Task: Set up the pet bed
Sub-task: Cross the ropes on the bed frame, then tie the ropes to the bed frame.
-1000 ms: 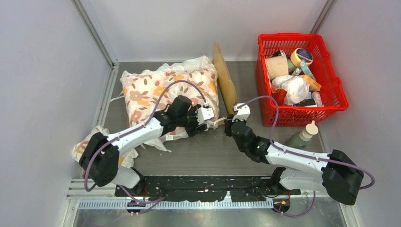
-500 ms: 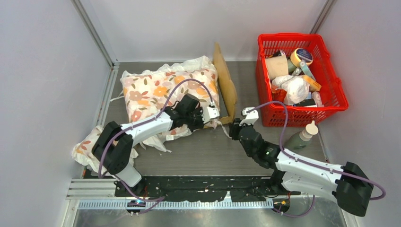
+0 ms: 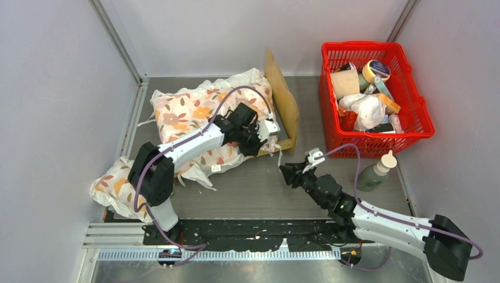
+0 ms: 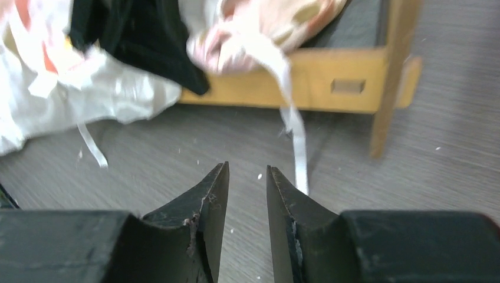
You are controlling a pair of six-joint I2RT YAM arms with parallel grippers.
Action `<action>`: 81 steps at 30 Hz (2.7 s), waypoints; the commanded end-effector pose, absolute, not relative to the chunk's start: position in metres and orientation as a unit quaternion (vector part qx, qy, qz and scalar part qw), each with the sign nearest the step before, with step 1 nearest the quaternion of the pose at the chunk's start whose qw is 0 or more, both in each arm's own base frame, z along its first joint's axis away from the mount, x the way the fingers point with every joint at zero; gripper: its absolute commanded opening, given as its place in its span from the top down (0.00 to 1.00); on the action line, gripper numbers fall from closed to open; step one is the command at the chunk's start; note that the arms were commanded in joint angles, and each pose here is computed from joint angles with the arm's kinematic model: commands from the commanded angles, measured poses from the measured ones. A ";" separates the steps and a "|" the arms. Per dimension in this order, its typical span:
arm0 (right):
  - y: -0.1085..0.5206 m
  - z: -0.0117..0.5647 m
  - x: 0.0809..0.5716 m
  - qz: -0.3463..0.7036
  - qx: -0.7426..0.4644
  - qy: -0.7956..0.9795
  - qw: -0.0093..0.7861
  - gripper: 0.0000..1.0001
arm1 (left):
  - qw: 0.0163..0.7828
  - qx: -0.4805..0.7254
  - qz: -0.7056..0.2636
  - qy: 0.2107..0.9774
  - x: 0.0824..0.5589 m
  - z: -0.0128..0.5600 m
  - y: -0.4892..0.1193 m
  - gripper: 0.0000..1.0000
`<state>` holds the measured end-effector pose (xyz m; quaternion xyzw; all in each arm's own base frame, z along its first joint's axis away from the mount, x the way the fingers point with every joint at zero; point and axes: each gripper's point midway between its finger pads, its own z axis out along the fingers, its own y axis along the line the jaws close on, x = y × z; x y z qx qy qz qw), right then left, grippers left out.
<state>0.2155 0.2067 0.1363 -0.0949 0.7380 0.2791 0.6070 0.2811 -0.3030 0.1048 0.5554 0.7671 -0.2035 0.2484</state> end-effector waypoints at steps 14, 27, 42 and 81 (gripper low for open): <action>0.250 0.155 0.236 0.183 -0.227 0.607 0.739 0.49 | 0.323 0.455 -0.339 0.757 0.282 0.216 -0.329 1.00; 0.255 0.145 0.280 0.018 -0.213 0.614 0.760 0.48 | 0.312 0.432 -0.374 0.759 0.281 0.236 -0.326 1.00; 0.235 0.134 0.311 -0.091 -0.165 0.640 0.745 0.50 | 0.296 0.439 -0.379 0.759 0.275 0.233 -0.323 1.00; 0.249 0.151 0.231 0.196 -0.289 0.567 0.747 0.95 | 0.296 0.413 -0.398 0.764 0.288 0.241 -0.315 1.00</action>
